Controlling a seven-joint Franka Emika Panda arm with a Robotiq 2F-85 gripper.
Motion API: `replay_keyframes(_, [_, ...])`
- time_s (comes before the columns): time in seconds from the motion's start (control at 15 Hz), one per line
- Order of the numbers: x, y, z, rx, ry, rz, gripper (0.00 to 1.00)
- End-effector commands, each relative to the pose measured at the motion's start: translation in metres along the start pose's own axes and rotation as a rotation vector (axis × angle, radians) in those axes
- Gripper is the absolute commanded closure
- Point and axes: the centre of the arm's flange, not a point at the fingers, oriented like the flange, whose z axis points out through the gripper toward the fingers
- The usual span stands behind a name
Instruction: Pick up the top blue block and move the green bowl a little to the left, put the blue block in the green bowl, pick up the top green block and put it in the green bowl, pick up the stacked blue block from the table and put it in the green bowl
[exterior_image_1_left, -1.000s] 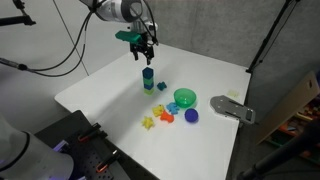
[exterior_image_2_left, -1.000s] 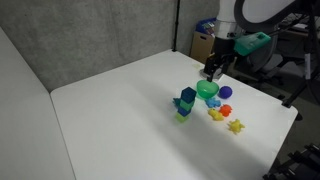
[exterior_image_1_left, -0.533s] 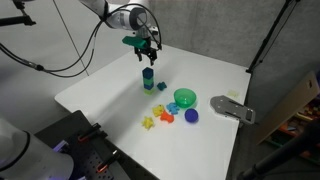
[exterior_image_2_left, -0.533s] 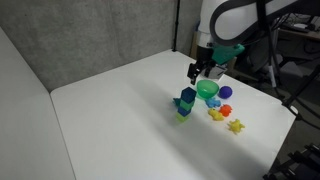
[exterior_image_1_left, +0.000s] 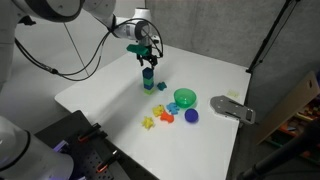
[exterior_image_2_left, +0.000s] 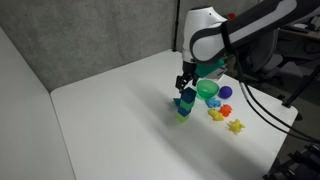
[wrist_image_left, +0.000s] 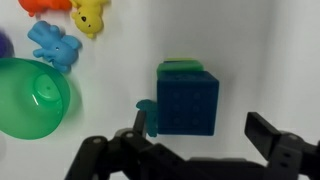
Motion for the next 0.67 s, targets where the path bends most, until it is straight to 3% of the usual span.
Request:
replay_keyframes(0.0, [0.024,-0.004,0.01,-0.03,0.007,0.031,0.0])
replay_keyframes(0.6, [0.021,-0.003,0.019,-0.022,-0.044,0.047,0.0])
